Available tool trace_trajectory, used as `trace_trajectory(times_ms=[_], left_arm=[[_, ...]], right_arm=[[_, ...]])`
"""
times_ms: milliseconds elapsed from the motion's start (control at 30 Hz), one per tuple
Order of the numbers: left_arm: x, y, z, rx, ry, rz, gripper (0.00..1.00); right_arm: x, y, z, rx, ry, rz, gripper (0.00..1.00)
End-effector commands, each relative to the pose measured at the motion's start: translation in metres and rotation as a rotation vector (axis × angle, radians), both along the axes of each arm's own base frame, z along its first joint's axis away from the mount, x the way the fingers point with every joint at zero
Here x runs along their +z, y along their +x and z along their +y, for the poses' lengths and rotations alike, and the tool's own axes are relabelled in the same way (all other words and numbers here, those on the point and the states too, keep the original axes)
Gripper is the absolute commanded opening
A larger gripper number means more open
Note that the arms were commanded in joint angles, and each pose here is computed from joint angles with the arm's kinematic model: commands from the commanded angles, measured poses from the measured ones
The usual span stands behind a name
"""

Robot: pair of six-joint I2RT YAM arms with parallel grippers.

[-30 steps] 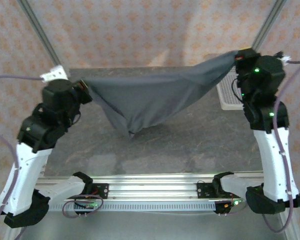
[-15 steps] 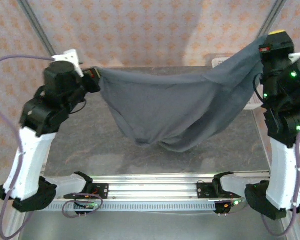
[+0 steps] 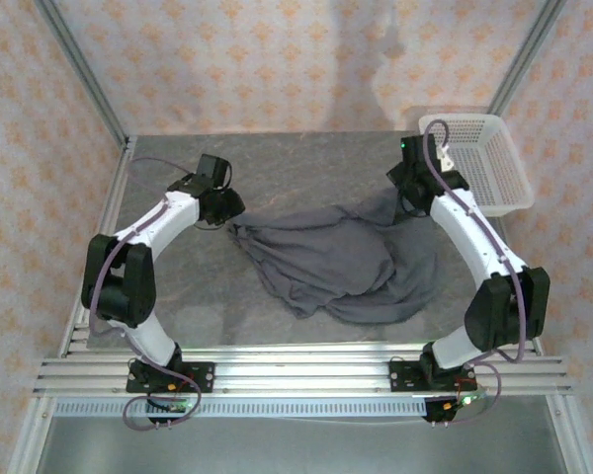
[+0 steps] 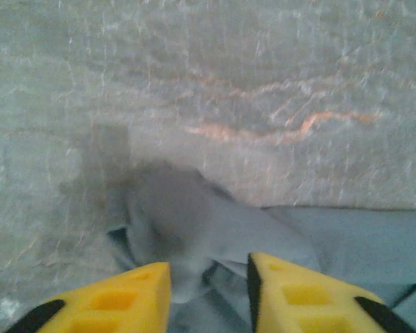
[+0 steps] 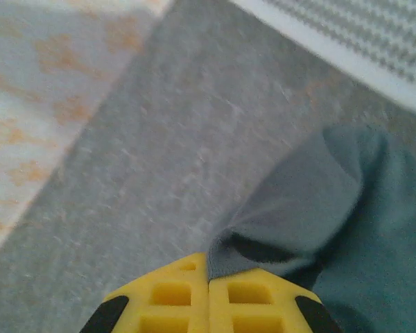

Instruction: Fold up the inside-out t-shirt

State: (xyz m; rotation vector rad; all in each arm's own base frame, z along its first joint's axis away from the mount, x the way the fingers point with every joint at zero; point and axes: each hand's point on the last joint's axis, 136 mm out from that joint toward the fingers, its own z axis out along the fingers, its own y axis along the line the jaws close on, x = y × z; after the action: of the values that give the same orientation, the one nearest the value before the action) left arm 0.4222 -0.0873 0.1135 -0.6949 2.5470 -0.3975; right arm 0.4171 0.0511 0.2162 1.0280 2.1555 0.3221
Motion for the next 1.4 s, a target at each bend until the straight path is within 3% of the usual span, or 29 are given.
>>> trace_trajectory(times_ms=[0,167,367,567,767,900,1167,1367], left_arm=[[0.054,0.039,0.009,0.017,-0.040,-0.191,0.44],[0.063,0.006,0.026,-0.012,0.024,-0.113,0.45],[0.017,-0.036,0.012,-0.135,0.061,0.033,0.39],[-0.021,-0.020,-0.026,-0.194,-0.025,0.095,0.39],[-0.046,0.003,-0.031,-0.144,-0.050,0.115,0.35],[-0.048,0.010,-0.023,-0.134,0.003,0.100,0.29],[-0.032,0.014,-0.025,-0.161,0.006,0.059,0.31],[-0.038,0.016,-0.029,-0.175,-0.027,0.075,0.06]], right_arm=[[0.051,0.016,0.003,-0.021,0.061,-0.188,0.00],[0.066,0.009,-0.004,-0.020,0.013,-0.219,0.00],[0.065,0.011,0.002,-0.009,0.057,-0.224,0.00],[0.058,0.015,0.008,0.006,0.081,-0.194,0.00],[0.062,0.008,0.001,-0.008,0.044,-0.197,0.00],[0.064,0.005,0.000,0.000,0.036,-0.196,0.00],[0.062,0.005,0.002,0.005,0.042,-0.185,0.00],[0.065,0.006,0.004,0.014,0.049,-0.193,0.00]])
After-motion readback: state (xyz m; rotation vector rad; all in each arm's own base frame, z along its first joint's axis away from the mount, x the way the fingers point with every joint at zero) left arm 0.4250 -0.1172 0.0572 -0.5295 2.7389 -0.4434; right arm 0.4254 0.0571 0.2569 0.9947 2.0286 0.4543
